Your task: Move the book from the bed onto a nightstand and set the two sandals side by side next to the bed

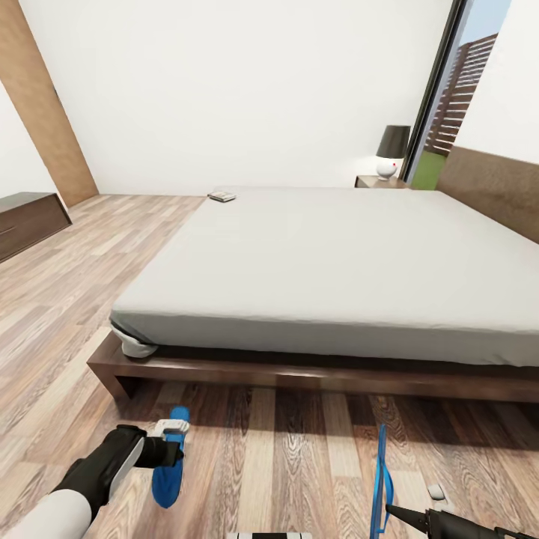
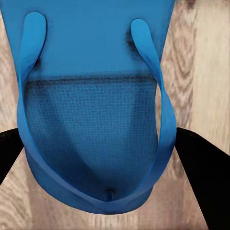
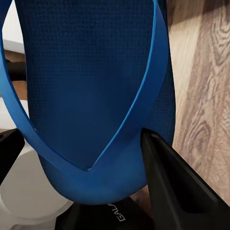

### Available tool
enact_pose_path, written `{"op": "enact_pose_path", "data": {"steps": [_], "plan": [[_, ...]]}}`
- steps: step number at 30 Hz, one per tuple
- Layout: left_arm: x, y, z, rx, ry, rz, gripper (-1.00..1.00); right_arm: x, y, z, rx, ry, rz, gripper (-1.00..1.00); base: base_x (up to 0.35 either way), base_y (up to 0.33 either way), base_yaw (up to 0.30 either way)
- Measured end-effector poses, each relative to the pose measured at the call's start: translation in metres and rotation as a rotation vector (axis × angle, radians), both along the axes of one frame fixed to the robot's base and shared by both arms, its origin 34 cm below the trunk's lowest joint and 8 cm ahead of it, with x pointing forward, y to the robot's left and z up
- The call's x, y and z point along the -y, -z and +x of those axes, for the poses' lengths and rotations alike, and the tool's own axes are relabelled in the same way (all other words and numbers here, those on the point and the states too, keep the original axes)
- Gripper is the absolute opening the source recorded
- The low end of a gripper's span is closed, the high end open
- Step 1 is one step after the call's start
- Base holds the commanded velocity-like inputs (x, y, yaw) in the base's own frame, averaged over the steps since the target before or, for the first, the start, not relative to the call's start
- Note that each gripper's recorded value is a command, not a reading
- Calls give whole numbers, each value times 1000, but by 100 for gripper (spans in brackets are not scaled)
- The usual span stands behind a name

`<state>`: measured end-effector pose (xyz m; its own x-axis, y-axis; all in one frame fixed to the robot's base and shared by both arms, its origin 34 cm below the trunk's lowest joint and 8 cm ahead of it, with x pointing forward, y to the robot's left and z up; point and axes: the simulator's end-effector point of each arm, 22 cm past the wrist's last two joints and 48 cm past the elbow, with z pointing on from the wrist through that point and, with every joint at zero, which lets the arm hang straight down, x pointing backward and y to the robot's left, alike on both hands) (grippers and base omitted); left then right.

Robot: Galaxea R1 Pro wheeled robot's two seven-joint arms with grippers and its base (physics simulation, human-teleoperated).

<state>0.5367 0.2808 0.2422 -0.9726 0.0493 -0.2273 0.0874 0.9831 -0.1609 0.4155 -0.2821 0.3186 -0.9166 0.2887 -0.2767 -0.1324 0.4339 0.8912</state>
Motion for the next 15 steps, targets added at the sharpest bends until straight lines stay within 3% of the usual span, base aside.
{"op": "enact_pose_path", "data": {"steps": [8, 15], "plan": [[-31, 2, 3, 41, 0, 44, -100, 0, 0, 0, 0, 0, 0, -100, 0, 0, 0], [-57, 14, 6, 165, 5, 74, -100, 0, 0, 0, 0, 0, 0, -100, 0, 0, 0]]}}
